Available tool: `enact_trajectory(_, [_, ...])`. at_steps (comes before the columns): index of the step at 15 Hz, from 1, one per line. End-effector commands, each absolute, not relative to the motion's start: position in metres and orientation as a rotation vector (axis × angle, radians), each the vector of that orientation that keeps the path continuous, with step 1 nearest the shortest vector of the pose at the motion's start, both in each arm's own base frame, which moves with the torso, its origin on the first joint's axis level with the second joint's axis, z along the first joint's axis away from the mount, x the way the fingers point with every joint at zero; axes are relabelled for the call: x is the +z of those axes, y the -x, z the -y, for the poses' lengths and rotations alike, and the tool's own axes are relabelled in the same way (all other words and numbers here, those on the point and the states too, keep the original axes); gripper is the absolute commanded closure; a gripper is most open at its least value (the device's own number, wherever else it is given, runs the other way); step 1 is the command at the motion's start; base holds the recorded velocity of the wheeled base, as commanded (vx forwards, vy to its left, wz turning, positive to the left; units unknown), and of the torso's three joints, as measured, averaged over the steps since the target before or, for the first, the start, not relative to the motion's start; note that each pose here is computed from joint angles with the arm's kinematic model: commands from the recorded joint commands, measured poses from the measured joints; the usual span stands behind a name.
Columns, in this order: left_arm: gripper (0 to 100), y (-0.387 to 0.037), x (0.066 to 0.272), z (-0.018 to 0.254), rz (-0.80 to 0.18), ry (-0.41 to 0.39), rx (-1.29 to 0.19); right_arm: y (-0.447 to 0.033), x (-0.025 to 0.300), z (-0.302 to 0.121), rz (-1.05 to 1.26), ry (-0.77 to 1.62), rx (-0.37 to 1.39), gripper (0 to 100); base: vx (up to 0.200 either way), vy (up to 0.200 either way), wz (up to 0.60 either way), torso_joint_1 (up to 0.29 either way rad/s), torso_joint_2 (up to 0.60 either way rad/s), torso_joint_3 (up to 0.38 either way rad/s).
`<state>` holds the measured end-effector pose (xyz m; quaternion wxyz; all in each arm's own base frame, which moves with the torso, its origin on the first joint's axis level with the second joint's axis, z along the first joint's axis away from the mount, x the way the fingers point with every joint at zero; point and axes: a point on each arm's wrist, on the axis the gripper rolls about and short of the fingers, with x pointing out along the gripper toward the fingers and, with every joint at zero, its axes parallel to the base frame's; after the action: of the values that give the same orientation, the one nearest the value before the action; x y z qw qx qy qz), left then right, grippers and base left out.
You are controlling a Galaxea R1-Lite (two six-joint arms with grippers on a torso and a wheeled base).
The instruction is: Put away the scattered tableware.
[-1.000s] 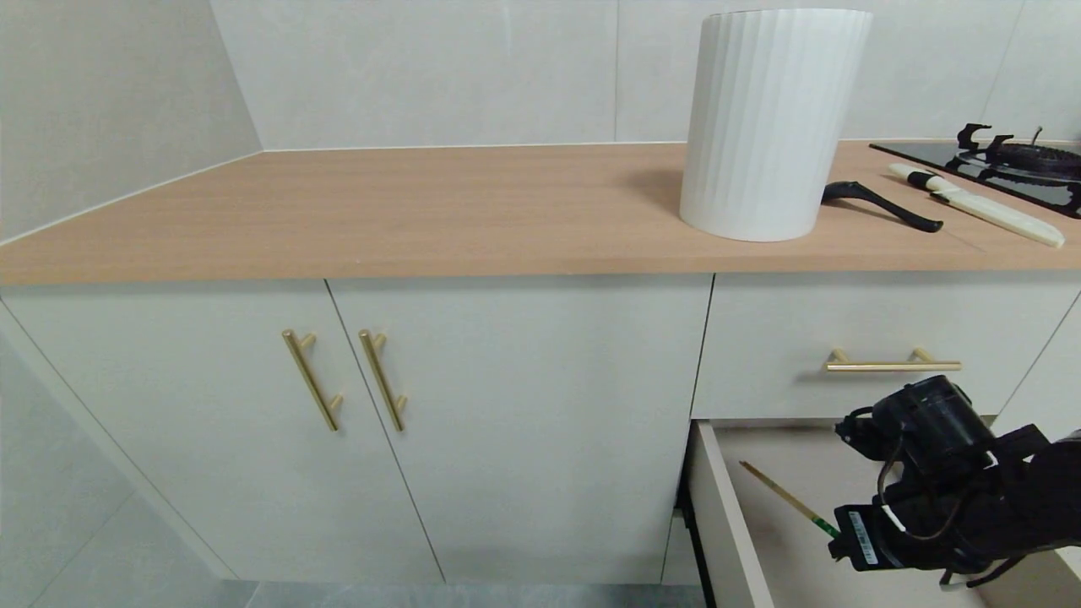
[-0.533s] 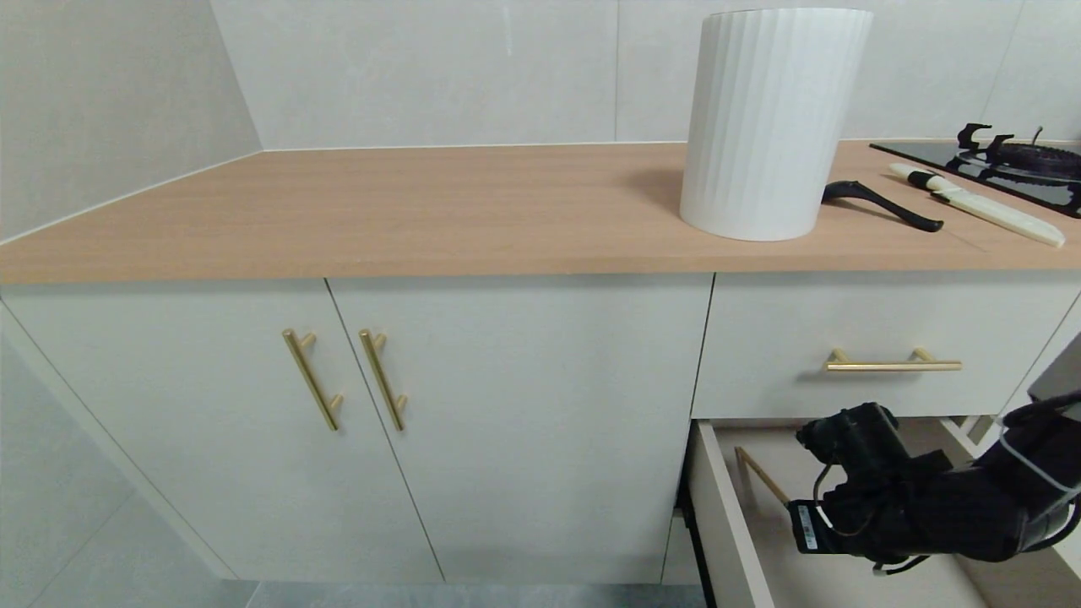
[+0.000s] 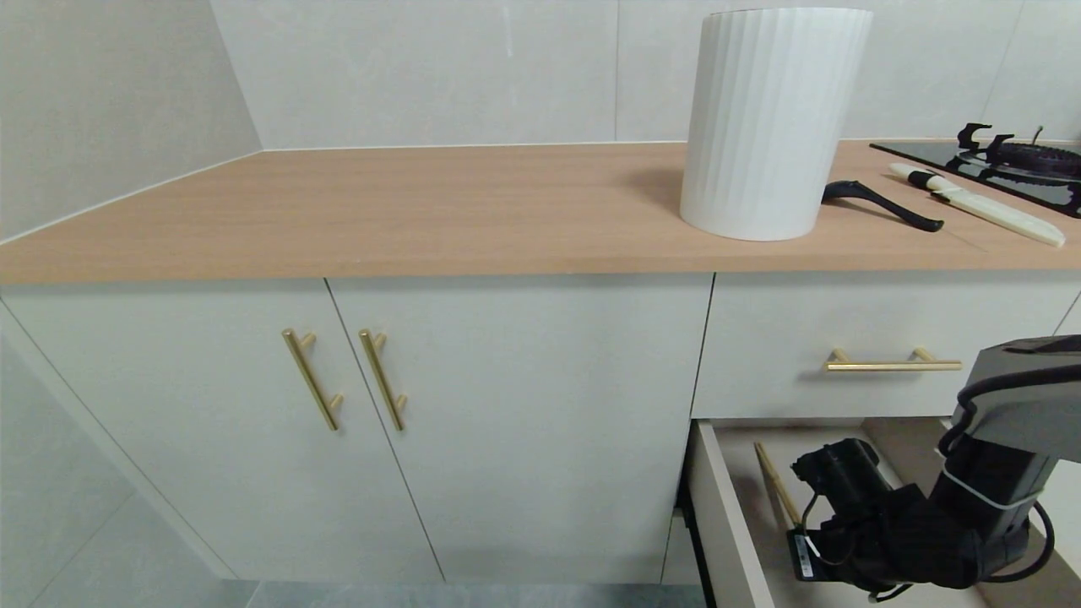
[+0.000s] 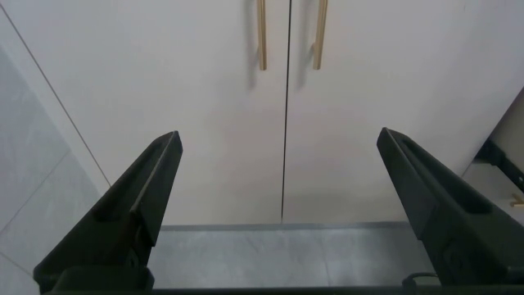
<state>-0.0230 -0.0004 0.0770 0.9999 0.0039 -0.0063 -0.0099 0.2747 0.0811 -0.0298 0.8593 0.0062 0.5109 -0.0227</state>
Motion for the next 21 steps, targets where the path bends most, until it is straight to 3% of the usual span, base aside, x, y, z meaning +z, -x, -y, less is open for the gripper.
enact_trajectory(1, [0,0.023,0.077,0.000,0.012,-0.008,-0.020,-0.275,-0.033,-0.081,-1.073,-0.012,-0.047,100,0.000,0.000,0.00,0.000,0.00,0.000])
enact_trajectory(7, [0,0.023,0.077,0.000,0.012,-0.008,-0.020,-0.273,-0.031,-0.081,-1.071,-0.012,-0.048,100,0.000,0.000,0.00,0.000,0.00,0.000])
enact_trajectory(8, [0,0.023,0.077,0.000,0.012,-0.008,-0.020,-0.273,-0.031,-0.081,-1.071,-0.012,-0.048,0,0.000,0.000,0.00,0.000,0.00,0.000])
enact_trajectory(16, [0,0.023,0.077,0.000,0.012,-0.008,-0.018,-0.263,-0.007,-0.079,-1.014,-0.025,-0.033,0,0.000,0.000,0.00,0.000,0.00,0.000])
enact_trajectory(17, [0,0.023,0.077,0.000,0.012,-0.008,-0.020,-0.256,0.012,-0.076,-0.966,-0.016,-0.016,0,0.000,0.000,0.00,0.000,0.00,0.000])
enact_trajectory(21, [0,0.023,0.077,0.000,0.012,-0.008,-0.018,-0.224,0.138,-0.053,-0.657,0.107,0.073,0,0.000,0.000,0.00,0.000,0.00,0.000])
